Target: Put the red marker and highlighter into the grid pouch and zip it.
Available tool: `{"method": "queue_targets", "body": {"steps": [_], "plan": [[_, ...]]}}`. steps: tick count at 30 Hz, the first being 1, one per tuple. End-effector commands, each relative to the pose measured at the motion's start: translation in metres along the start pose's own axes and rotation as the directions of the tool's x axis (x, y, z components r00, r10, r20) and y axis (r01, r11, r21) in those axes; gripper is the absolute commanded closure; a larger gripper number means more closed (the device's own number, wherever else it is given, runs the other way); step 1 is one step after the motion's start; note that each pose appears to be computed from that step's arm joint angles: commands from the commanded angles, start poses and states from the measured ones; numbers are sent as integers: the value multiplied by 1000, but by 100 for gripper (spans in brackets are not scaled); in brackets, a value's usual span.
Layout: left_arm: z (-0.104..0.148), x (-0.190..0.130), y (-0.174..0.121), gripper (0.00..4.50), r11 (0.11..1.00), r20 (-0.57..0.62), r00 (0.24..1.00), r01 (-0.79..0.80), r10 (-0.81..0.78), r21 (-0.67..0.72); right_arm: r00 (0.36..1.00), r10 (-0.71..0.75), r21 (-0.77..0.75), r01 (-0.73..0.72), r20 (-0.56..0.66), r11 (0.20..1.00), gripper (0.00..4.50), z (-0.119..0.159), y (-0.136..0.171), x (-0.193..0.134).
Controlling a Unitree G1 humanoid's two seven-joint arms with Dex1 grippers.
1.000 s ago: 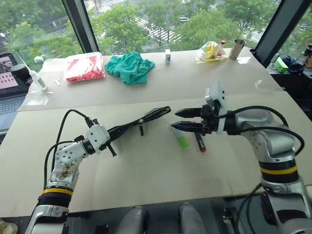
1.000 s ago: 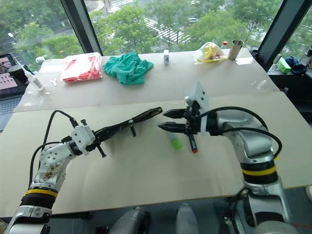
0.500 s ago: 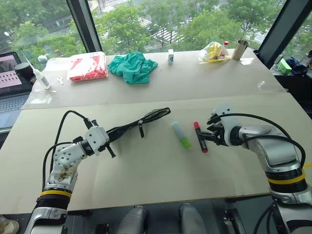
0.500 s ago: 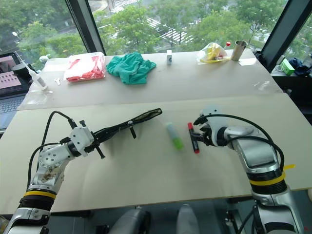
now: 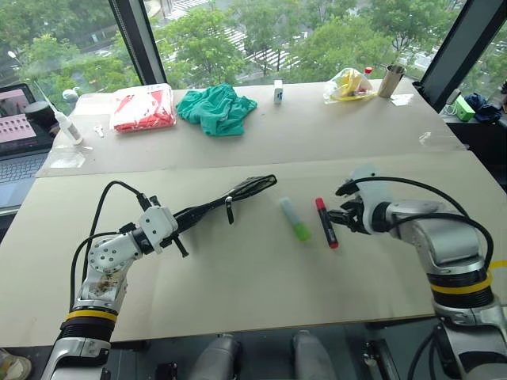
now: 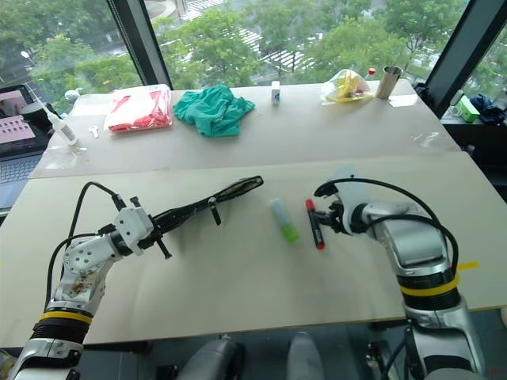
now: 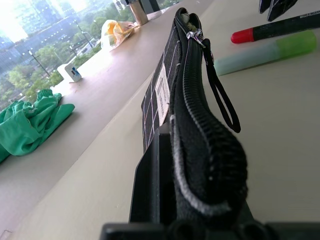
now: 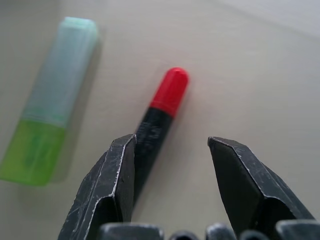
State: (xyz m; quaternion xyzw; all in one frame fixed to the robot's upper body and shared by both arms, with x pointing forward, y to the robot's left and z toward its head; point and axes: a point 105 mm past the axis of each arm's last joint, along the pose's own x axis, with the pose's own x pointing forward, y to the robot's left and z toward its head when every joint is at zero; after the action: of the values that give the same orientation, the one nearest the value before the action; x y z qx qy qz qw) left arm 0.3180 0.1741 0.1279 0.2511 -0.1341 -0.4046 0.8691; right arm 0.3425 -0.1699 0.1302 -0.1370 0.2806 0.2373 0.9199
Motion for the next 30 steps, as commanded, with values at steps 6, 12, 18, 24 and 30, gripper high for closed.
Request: {"method": "queue_targets", "body": {"steps": [6, 12, 18, 24, 30], "plan": [[7, -1, 5, 450, 1000, 22, 999, -26, 26, 17, 999, -41, -41, 40, -7, 998, 191, -1, 2, 0], [8, -1, 5, 450, 999, 25, 999, -25, 24, 23, 997, -46, -55, 42, -65, 998, 191, -21, 9, 7], [10, -2, 0, 450, 999, 24, 999, 27, -28, 40, 995, -34, -60, 28, -95, 998, 328, -38, 13, 14], [7, -9, 0, 450, 996, -1, 997, 71, -71, 47, 998, -59, -127, 59, 6, 990, 400, -15, 6, 13], [7, -7, 0, 450, 995, -3, 996, 88, -88, 42, 892, 120, -568, 169, 436, 806, 401, 92, 28, -29]]}}
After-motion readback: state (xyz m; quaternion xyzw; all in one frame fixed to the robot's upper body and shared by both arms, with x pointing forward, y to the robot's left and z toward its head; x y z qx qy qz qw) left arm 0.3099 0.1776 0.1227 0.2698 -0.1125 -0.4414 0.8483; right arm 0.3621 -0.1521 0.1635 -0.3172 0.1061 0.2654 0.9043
